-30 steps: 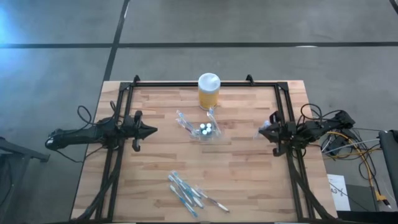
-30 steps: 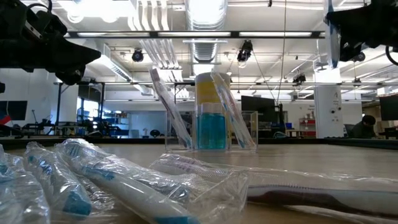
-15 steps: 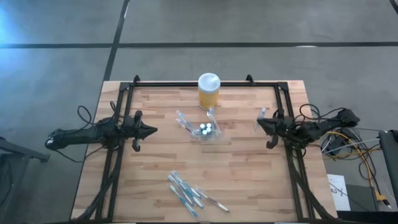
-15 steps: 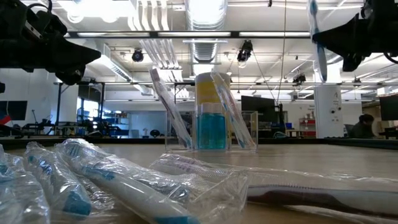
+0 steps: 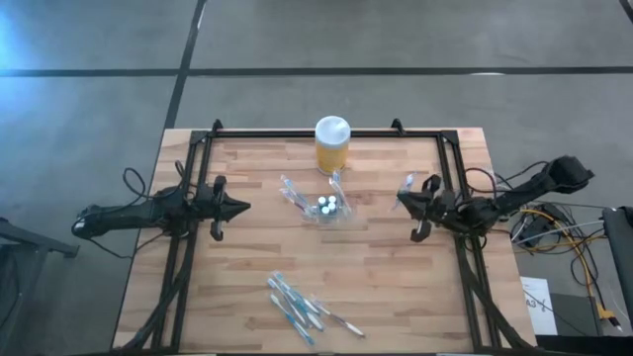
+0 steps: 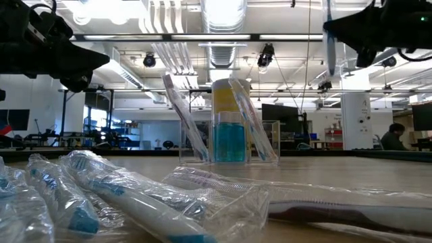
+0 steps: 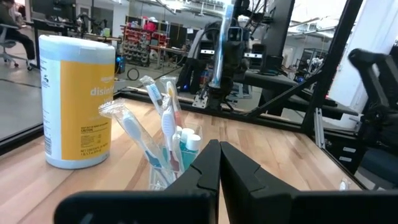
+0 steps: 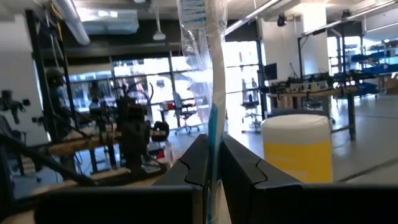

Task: Pick & Place toothbrushing station
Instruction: Put the blue toothbrush into the transparent organizer

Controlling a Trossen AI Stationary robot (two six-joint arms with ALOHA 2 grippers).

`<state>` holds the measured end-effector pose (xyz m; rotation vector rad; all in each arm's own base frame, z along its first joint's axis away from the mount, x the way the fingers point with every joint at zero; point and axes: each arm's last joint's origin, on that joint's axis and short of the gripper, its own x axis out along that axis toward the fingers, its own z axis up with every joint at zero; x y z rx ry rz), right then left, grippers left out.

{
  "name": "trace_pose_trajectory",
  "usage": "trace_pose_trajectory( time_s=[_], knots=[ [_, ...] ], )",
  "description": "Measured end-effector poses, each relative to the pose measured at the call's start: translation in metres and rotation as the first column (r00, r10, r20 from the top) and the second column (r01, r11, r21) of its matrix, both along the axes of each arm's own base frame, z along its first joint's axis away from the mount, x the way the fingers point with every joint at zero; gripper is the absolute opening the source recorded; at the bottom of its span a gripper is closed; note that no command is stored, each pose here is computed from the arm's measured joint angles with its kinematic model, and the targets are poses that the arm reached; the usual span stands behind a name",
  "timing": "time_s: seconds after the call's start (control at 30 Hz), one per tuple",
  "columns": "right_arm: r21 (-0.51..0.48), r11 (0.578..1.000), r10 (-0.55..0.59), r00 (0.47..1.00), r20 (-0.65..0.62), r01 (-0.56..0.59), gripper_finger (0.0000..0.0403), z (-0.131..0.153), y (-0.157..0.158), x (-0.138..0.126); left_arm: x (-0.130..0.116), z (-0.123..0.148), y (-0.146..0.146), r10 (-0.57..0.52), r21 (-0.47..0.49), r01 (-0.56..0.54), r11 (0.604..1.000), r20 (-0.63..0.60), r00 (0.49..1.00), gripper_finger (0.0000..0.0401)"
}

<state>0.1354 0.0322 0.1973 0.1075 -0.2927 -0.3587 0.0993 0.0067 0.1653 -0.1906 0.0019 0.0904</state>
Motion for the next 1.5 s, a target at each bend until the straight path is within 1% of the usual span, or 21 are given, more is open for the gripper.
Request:
trace_pose_trajectory(
  time_s=[0.23, 0.37, 0.5, 0.73, 0.83, 0.87, 0.93, 1.07, 1.33, 1.5],
  knots=[
    [-0.040, 0.998, -0.059, 0.991, -0.123, 0.054, 0.0022, 0.003, 0.006, 0.045, 0.000, 0.000, 0.000, 0.001, -0.001, -0.001, 1.000, 0.003, 1.000, 0.0009],
    [-0.003, 0.994, -0.105, 0.987, -0.122, 0.105, 0.0022, 0.002, 0.002, 0.072, 0.000, 0.000, 0.000, 0.001, -0.004, -0.001, 1.000, 0.003, 1.000, 0.0009],
    [-0.001, 0.993, -0.116, 0.984, -0.136, 0.117, 0.0022, -0.007, 0.001, 0.096, 0.000, 0.000, 0.000, 0.001, -0.004, -0.001, 1.000, 0.003, 1.000, 0.0009],
    [0.031, 0.988, -0.148, 0.978, -0.147, 0.154, 0.0022, -0.034, 0.001, 0.130, 0.000, 0.000, 0.000, 0.000, -0.004, 0.000, 1.000, 0.003, 1.000, 0.0009],
    [0.026, 0.975, -0.214, 0.965, -0.150, 0.220, 0.0022, -0.047, 0.001, 0.136, 0.000, 0.000, 0.000, 0.000, -0.004, 0.000, 1.000, 0.002, 1.000, 0.0009],
    [0.024, 0.974, -0.218, 0.965, -0.149, 0.224, 0.0022, -0.051, 0.001, 0.137, 0.000, 0.000, 0.000, 0.000, -0.004, 0.000, 1.000, 0.002, 1.000, 0.0009],
    [0.018, 0.974, -0.220, 0.961, -0.167, 0.226, 0.0022, -0.060, 0.001, 0.140, 0.000, 0.000, 0.000, 0.000, -0.004, 0.000, 1.000, 0.002, 1.000, 0.0009],
    [0.039, 0.968, -0.237, 0.952, -0.192, 0.249, 0.0022, -0.073, 0.002, 0.145, 0.000, 0.000, 0.000, 0.000, -0.004, 0.000, 1.000, 0.002, 1.000, 0.0009],
    [0.006, 0.968, -0.242, 0.936, -0.258, 0.252, 0.0022, -0.097, 0.004, 0.155, 0.000, -0.001, 0.000, -0.002, -0.004, 0.002, 1.000, -0.002, 1.000, 0.0009],
    [0.040, 0.966, -0.234, 0.934, -0.268, 0.254, 0.0022, -0.107, 0.004, 0.154, 0.000, -0.001, 0.000, -0.002, -0.004, 0.002, 1.000, -0.003, 1.000, 0.0009]
  ],
)
